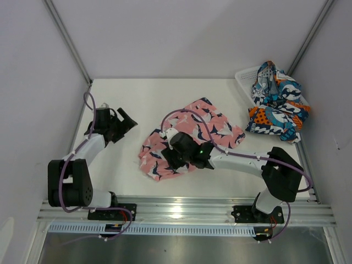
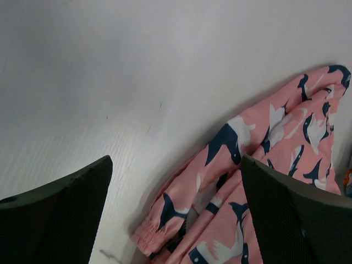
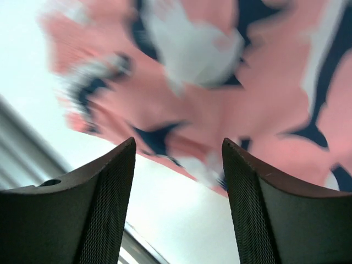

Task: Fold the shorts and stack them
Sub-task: Fold the shorts

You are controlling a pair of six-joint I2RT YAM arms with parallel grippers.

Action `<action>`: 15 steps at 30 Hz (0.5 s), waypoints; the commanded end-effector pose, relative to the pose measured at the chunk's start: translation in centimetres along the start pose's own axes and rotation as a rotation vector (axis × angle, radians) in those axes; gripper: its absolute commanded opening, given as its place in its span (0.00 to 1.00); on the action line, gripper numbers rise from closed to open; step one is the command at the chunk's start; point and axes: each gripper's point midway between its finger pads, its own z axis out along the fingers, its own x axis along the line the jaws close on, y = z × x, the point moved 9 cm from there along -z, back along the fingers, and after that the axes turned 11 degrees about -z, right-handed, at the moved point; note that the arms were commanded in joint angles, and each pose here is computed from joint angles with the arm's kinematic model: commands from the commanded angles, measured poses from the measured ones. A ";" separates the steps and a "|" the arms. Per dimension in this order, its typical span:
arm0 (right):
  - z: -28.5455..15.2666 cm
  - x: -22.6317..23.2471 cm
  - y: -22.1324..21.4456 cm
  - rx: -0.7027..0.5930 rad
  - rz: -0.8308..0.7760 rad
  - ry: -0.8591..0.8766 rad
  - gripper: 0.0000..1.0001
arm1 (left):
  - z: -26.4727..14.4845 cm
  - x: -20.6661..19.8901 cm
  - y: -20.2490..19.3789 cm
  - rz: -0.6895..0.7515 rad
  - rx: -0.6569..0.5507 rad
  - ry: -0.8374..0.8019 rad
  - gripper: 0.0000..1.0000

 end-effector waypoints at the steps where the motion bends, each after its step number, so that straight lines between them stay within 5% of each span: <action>1: -2.1 3.2 6.0 -0.188 -0.027 0.053 0.66 | -2.2 -0.9 -0.6 0.011 -0.022 -0.112 0.99; 15: 5.5 9.5 6.7 -0.134 -0.296 0.040 0.62 | -3.1 3.0 -3.6 -0.012 0.035 -0.087 0.97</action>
